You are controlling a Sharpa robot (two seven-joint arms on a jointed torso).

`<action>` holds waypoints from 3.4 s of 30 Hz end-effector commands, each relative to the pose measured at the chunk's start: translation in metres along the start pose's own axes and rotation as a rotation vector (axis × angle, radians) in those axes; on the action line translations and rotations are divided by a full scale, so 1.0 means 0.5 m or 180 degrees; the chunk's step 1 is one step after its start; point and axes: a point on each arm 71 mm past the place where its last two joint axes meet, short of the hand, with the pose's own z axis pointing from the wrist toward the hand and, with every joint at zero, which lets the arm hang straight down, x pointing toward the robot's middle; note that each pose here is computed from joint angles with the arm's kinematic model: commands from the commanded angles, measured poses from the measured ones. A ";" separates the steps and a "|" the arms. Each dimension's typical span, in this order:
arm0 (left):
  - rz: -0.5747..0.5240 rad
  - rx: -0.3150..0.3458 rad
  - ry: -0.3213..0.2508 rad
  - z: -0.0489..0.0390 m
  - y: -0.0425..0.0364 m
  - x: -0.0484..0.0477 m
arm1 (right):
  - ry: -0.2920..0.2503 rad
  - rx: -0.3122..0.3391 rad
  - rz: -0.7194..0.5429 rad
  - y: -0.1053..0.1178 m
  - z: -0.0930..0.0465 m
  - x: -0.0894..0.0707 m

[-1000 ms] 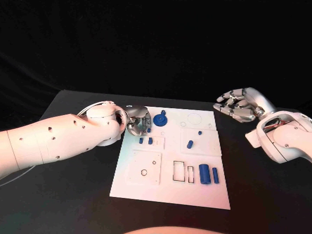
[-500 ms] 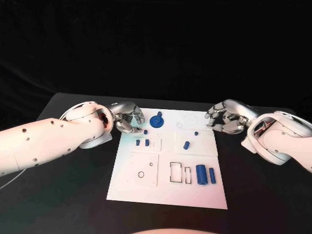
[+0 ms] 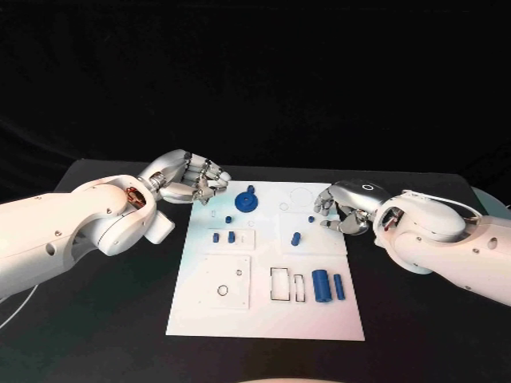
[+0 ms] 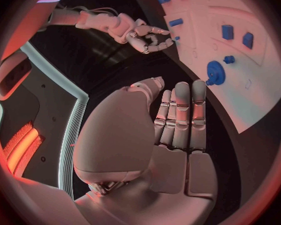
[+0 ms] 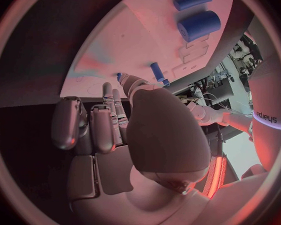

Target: Assemble the parts on the task board

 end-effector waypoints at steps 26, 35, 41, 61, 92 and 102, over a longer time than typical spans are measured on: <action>-0.1350 0.0192 -0.0242 -0.010 -0.004 -0.012 | 0.0137 -0.0045 -0.0343 0.035 0.048 0.037; -0.1350 0.0154 -0.0242 -0.010 -0.001 -0.012 | 0.0275 -0.0005 -0.0397 0.036 0.052 0.049; -0.1349 0.0129 -0.0242 -0.011 0.000 -0.013 | 0.0358 0.0035 -0.0501 0.036 0.053 0.054; -0.1342 0.0069 -0.0261 -0.011 0.004 -0.014 | 0.0005 0.0032 -0.0561 0.053 0.048 0.046; -0.1338 0.0037 -0.0280 -0.011 0.009 -0.018 | -0.0525 -0.0247 -0.0173 0.109 -0.014 -0.017; -0.1375 0.0044 -0.0277 -0.008 0.009 -0.013 | -0.0608 -0.0720 0.0091 0.221 -0.016 -0.018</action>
